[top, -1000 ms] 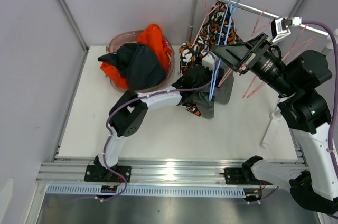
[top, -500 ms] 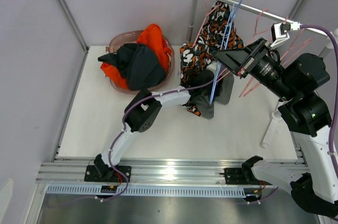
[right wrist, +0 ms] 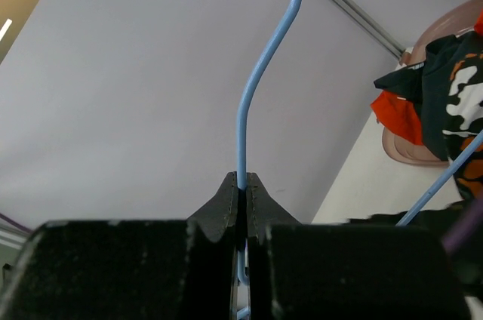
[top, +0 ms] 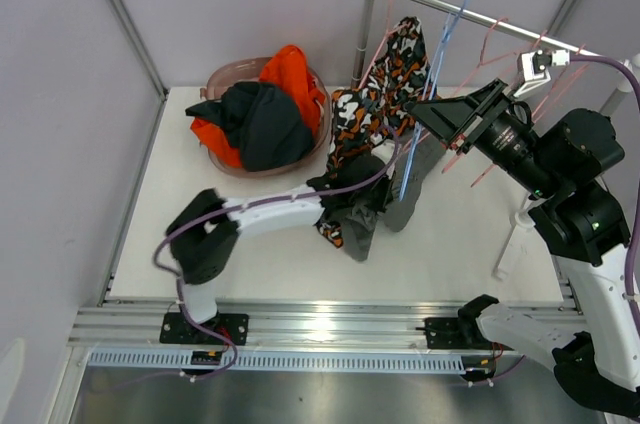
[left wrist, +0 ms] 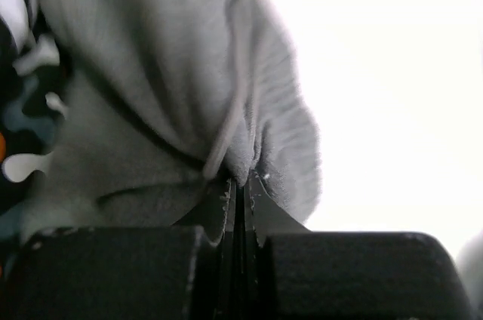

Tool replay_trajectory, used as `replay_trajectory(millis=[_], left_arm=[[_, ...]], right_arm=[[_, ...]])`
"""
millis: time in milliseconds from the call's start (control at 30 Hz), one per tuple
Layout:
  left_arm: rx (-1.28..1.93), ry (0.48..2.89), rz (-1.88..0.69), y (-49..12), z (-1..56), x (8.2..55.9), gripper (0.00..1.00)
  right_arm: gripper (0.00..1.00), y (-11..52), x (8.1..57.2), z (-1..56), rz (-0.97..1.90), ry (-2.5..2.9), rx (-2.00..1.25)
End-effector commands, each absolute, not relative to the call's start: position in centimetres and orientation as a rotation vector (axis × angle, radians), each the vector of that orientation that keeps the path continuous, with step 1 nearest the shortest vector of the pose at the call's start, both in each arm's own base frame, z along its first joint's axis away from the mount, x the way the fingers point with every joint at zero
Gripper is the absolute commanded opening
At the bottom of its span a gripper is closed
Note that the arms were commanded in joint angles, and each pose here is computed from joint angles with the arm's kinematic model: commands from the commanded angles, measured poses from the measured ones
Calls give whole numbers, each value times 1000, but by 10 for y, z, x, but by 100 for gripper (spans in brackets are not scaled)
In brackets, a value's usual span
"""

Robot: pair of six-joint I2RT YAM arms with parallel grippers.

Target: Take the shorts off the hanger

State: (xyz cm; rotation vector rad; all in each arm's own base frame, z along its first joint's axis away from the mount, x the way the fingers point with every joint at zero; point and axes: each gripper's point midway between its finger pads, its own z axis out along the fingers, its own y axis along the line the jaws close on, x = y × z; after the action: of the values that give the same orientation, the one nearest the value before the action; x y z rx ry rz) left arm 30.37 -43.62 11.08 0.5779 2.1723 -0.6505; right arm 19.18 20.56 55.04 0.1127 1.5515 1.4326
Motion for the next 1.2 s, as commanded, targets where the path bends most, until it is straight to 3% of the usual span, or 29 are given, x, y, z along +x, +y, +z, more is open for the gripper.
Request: replay_trajectory(millis=[0, 333, 467, 667, 700, 767, 933, 1167], left_arm=[[520, 2029, -721, -409, 216, 263, 0], [705, 1788, -981, -379, 333, 200, 0], [684, 1617, -1085, -364, 406, 182, 1], [479, 1457, -825, -290, 493, 215, 3], [427, 1403, -831, -276, 528, 216, 2], [382, 1433, -781, -258, 532, 232, 0], [316, 1273, -745, -214, 606, 223, 0], [74, 1151, -379, -124, 665, 241, 0]], right_arm=[[0, 198, 191, 561, 1387, 1493, 97], [0, 203, 216, 528, 1357, 1550, 161], [0, 206, 222, 514, 1354, 1585, 174], [0, 202, 231, 502, 1324, 1614, 197], [0, 201, 232, 501, 1319, 1616, 201], [0, 199, 236, 495, 1312, 1625, 211], [0, 196, 243, 478, 1311, 1654, 237], [0, 185, 270, 456, 1315, 1666, 289]])
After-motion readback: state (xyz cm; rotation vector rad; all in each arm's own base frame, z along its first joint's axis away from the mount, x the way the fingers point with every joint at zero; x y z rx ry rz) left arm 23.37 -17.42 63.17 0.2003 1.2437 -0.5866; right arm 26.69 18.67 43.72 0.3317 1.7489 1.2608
